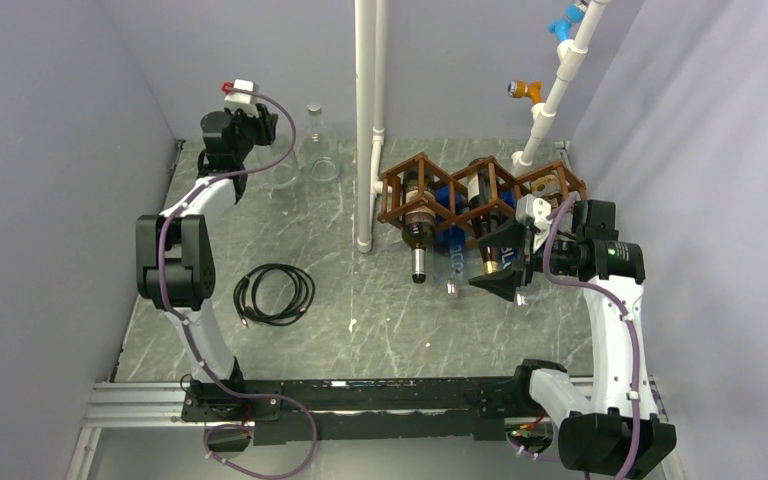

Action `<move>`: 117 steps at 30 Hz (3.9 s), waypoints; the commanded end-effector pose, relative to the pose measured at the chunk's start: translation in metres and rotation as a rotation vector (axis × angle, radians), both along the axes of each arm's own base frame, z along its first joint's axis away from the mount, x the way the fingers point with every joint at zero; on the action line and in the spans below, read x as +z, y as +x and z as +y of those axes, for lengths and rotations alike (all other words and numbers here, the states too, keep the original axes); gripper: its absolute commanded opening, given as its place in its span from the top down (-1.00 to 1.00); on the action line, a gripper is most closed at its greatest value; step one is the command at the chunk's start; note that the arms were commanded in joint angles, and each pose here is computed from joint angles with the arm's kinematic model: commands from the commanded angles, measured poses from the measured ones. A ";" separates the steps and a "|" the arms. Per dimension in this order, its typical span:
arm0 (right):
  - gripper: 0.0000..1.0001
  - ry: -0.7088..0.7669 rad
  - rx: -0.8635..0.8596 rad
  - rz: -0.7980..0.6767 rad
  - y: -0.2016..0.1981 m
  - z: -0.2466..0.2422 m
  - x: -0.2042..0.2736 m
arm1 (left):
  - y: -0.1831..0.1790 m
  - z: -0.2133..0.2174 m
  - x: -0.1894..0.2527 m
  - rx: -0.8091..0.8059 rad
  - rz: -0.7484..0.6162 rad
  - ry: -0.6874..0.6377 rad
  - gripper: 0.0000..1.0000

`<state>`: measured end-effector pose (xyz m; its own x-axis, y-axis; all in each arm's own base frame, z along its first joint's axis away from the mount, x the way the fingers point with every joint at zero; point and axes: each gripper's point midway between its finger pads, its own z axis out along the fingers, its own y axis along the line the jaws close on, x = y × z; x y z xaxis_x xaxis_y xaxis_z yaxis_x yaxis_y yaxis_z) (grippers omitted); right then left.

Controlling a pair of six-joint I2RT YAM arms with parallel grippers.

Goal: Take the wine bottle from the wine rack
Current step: Place the wine bottle at the center of the board, then pick up the wine bottle from the wine rack.

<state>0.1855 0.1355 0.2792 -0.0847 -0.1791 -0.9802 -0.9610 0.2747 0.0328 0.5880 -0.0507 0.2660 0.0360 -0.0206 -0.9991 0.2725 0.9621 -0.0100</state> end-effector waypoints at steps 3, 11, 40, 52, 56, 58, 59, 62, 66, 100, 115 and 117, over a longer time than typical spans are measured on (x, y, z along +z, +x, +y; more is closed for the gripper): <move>-0.75 0.031 0.021 -0.050 0.002 0.001 0.011 | 0.011 0.000 0.111 -0.007 -0.316 0.012 1.00; -0.76 0.035 0.012 -0.040 0.005 -0.001 0.010 | 0.031 0.000 0.099 -0.004 -0.298 -0.001 1.00; -0.79 0.048 -0.031 -0.038 0.009 -0.007 0.010 | -0.001 0.003 0.081 0.021 -0.269 -0.044 -0.53; -0.79 0.045 -0.070 -0.059 0.008 -0.013 0.014 | -0.073 0.023 0.079 0.103 -0.138 -0.219 -0.98; -0.79 0.048 -0.084 -0.061 0.009 -0.015 0.016 | -0.104 0.024 0.075 0.098 -0.082 -0.279 -0.99; -0.79 0.051 -0.093 -0.063 0.009 -0.017 0.017 | -0.118 0.023 0.072 0.090 -0.042 -0.312 -0.99; -0.79 0.053 -0.097 -0.063 0.009 -0.017 0.018 | -0.126 0.021 0.071 0.078 -0.027 -0.321 -0.99; -0.79 0.053 -0.112 -0.066 0.010 -0.020 0.020 | -0.145 0.019 0.063 0.077 0.047 -0.383 -0.99; -0.80 0.056 -0.132 -0.065 0.013 -0.023 0.022 | -0.167 0.014 0.047 0.089 0.198 -0.459 -0.99; -0.81 -0.040 -0.528 0.092 0.054 -0.087 0.026 | -0.294 -0.049 -0.030 -0.264 0.598 -0.394 -0.99; -0.81 -0.004 -0.779 0.195 0.077 -0.135 0.006 | -0.306 -0.064 -0.026 -0.365 0.638 -0.442 -0.99; -0.81 -0.005 -0.800 0.203 0.079 -0.139 0.003 | -0.307 -0.066 -0.025 -0.374 0.641 -0.445 -0.99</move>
<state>0.2542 0.0111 0.2817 -0.3724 -0.0070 -0.9280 -0.5087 0.8379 0.1978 0.2819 -0.1106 0.2242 -0.6325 -0.3186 -0.7060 0.3297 0.7140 -0.6176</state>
